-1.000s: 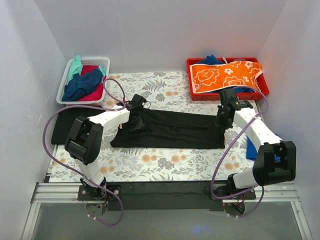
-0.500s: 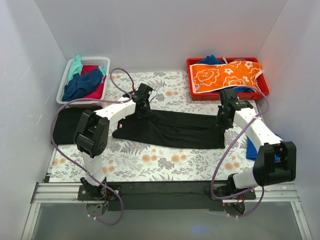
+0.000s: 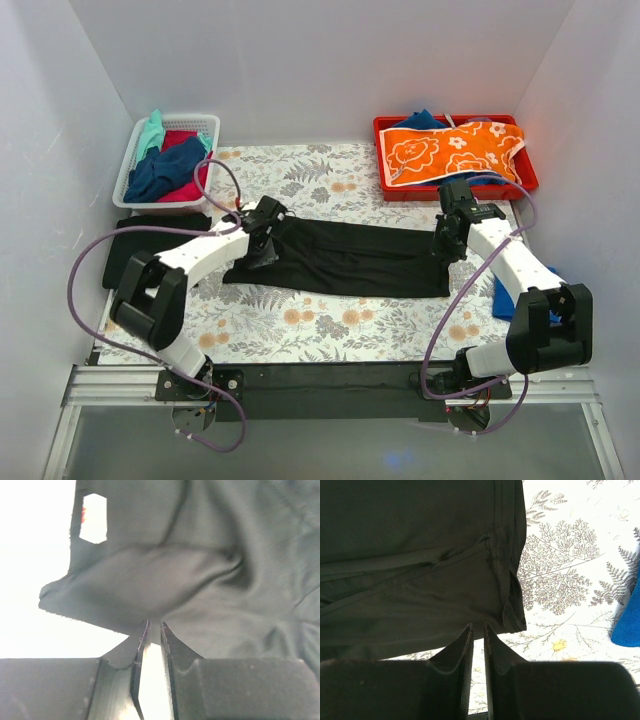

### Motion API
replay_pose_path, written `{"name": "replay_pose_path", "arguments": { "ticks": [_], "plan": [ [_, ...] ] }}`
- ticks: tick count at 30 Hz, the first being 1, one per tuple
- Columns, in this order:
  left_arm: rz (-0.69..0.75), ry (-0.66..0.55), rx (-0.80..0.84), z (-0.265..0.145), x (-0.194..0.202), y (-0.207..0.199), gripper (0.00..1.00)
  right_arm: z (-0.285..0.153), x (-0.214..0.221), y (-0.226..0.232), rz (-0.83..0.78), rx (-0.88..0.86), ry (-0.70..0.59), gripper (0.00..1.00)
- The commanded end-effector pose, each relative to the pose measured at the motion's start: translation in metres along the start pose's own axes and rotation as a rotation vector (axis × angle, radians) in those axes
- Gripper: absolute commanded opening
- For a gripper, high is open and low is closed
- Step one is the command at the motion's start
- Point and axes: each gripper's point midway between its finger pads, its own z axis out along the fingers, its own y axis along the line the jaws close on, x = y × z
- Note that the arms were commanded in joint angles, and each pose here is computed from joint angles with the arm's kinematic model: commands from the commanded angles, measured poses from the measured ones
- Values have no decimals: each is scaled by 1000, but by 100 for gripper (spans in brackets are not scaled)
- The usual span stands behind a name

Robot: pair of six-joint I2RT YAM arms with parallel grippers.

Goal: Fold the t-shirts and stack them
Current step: Fold the tshirt

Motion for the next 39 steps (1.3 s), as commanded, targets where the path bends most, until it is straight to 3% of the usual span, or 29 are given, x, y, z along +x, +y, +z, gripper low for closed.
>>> {"name": "replay_pose_path", "arguments": {
  "ticks": [1, 11, 17, 23, 32, 39],
  "plan": [
    [-64, -77, -78, -18, 0, 34, 13, -3, 6, -1, -4, -1, 11, 19],
    [-132, -55, -129, -13, 28, 62, 15, 3, 8, 1, -16, -7, 29, 19],
    [-170, -88, -147, -8, 20, 74, 15, 5, 9, 3, -29, -15, 39, 18],
    [-180, -140, -102, -19, -4, 64, 16, 7, 9, 4, -37, -13, 44, 18],
    [-179, -153, -78, -2, -30, 51, 18, 11, 11, 4, -53, -11, 58, 18],
    [-176, -72, -120, 20, -8, 57, 18, 12, 11, 4, -54, -8, 61, 18]
  ]
}}
